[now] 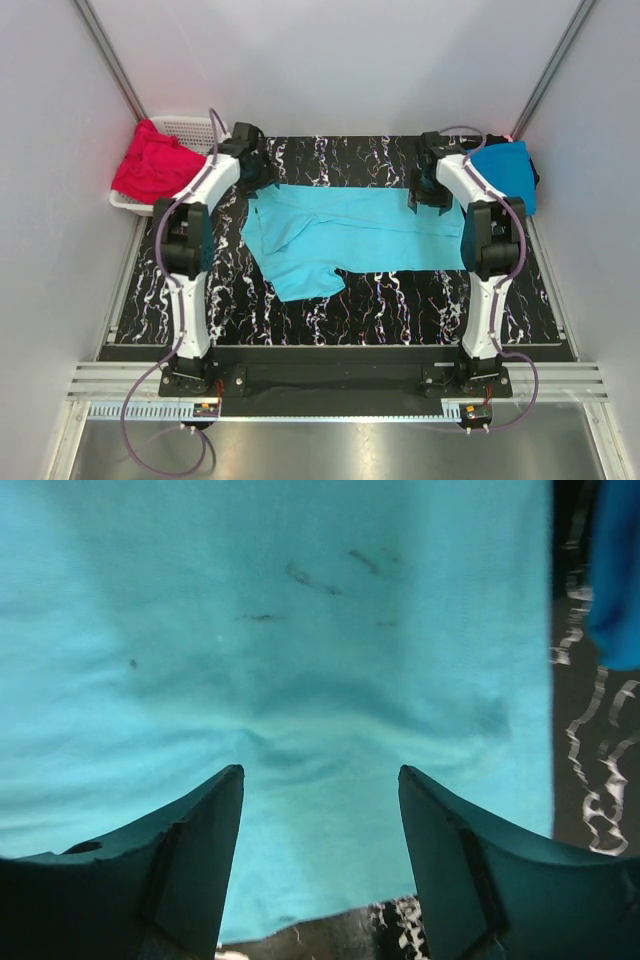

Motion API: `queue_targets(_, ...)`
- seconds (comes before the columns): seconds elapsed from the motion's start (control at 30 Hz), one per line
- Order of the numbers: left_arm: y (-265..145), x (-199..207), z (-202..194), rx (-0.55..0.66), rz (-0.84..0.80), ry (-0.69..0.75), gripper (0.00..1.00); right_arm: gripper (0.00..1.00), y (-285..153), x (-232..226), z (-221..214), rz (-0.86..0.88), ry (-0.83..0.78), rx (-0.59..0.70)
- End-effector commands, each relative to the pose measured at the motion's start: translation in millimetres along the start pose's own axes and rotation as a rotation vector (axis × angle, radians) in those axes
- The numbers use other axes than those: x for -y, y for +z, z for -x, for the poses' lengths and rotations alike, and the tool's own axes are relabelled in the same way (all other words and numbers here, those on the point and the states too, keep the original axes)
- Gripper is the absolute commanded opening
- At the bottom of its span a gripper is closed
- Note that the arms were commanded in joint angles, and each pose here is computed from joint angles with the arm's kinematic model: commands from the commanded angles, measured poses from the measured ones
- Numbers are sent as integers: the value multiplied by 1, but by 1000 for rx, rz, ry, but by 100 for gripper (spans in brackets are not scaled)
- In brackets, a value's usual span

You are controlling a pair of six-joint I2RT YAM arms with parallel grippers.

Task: Fold and stack the t-shirts
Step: Fold the tshirt

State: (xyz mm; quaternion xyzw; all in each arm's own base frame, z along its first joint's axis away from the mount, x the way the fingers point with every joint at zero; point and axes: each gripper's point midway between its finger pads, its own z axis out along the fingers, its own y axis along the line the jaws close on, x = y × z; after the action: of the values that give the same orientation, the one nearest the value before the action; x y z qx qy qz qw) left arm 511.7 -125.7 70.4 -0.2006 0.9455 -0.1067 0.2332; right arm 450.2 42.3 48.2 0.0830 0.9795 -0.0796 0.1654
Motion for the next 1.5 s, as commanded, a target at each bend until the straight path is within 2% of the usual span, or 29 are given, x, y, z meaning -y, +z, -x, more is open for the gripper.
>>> queue_targets(0.0, -116, 36, 81, 380, -167, 9, 71, 70, -86, 15, 49, 19, 84, 247)
queue_targets(0.03, -125, 33, 81, 404, -166, 2, 71, 70, -93, 17, 50, 22, 92, 263)
queue_targets(0.07, -158, 35, 87, 464, -190, -5, 72, 70, -101, 19, 52, 26, 101, 281)
queue_targets(0.1, -172, 35, 86, 482, -202, -10, 72, 70, -116, 22, 51, 39, 114, 299)
queue_targets(0.13, -175, 29, 76, 467, -198, -8, 72, 70, -122, 23, 48, 44, 123, 300)
queue_targets(0.17, -203, 30, 70, 496, -229, -14, 72, 70, -130, 23, 44, 47, 130, 305)
queue_targets(0.2, -211, 27, 61, 492, -237, -27, 72, 71, -147, 25, 42, 63, 150, 337)
queue_targets(0.23, -197, 12, 35, 434, -202, -35, 72, 70, -145, 24, 29, 62, 144, 318)
queue_targets(0.27, -218, 8, 22, 452, -223, -55, 72, 70, -150, 22, 22, 54, 135, 325)
queue_targets(0.3, -197, -10, -10, 374, -193, -98, 72, 70, -155, 22, 9, 65, 141, 332)
queue_targets(0.33, -215, -15, -25, 386, -224, -133, 72, 70, -157, 21, 1, 70, 142, 332)
queue_targets(0.4, -192, -34, -74, 296, -217, -190, 72, 70, -154, 23, -20, 76, 155, 324)
queue_targets(0.47, -202, -35, -99, 289, -269, -211, 72, 70, -149, 24, -35, 83, 162, 307)
queue_targets(0.5, -188, -44, -121, 240, -269, -225, 72, 70, -144, 25, -46, 88, 164, 290)
queue_targets(0.6, -179, -39, -155, 170, -360, -218, 71, 69, -137, 19, -69, 130, 179, 259)
queue_targets(0.8, -143, -47, -212, 8, -359, -220, 70, 68, -125, 20, -96, 143, 205, 242)
queue_targets(1.03, -123, -48, -252, -109, -362, -253, 69, 67, -113, 21, -105, 107, 184, 211)
queue_targets(1.27, -110, -53, -277, -162, -291, -267, 68, 66, -111, 23, -102, 87, 184, 214)
queue_targets(1.37, -105, -44, -282, -186, -315, -265, 66, 66, -108, 23, -103, 79, 180, 205)
queue_targets(1.47, -103, -37, -285, -210, -320, -270, 60, 66, -108, 24, -103, 73, 177, 206)
